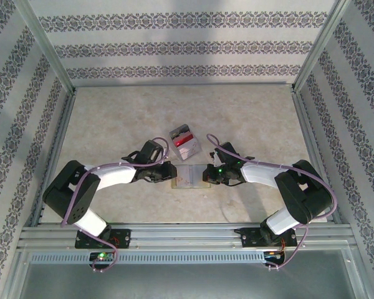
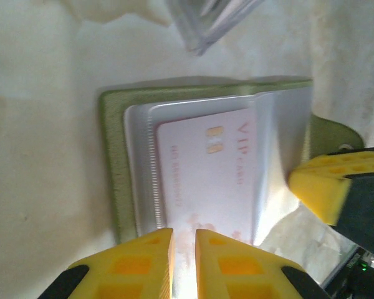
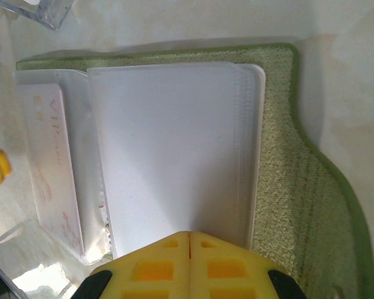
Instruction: Take the credit cards out of the card holder
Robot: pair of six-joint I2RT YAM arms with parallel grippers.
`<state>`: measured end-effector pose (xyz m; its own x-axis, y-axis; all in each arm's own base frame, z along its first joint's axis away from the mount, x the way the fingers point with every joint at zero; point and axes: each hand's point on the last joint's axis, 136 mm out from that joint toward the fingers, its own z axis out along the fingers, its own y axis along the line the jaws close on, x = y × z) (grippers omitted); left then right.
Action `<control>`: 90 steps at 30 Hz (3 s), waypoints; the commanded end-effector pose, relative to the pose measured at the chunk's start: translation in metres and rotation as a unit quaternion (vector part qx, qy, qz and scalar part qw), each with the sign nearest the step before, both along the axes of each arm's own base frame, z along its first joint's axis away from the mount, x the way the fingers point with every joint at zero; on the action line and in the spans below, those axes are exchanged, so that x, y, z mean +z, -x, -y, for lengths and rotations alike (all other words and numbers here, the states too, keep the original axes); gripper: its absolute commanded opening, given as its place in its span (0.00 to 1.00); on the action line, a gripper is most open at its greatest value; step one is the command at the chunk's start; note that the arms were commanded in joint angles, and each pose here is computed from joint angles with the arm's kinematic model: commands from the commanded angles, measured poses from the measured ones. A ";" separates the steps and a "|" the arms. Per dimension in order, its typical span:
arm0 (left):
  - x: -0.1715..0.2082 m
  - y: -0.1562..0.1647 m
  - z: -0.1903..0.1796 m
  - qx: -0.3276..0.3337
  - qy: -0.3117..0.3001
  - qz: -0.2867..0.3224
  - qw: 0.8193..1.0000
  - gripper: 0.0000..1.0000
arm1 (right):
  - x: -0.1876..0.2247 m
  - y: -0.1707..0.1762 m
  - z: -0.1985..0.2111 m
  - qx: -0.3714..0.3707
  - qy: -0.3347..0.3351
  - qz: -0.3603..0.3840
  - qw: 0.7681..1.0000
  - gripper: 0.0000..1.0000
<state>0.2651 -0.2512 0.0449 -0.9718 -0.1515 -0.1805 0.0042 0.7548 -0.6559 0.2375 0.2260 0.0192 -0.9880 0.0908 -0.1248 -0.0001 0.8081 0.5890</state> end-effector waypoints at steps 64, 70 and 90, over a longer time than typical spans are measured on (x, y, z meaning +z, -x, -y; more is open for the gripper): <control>-0.043 0.022 -0.008 -0.006 -0.033 -0.057 0.998 0.14 | 0.047 -0.013 -0.061 0.048 -0.118 0.021 0.992 0.26; -0.043 0.023 -0.008 -0.007 -0.035 -0.057 0.998 0.14 | 0.032 -0.011 -0.065 0.053 -0.108 0.007 0.993 0.27; -0.042 0.022 -0.009 -0.009 -0.039 -0.055 0.998 0.14 | 0.023 -0.007 -0.077 0.057 -0.130 -0.010 0.990 0.27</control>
<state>0.2571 -0.2539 0.0240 -0.9831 -0.1399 -0.1183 -0.0268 0.7488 -0.6622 0.2436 0.2920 0.0361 -0.9968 0.0195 -0.0777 -0.0452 0.6634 0.7469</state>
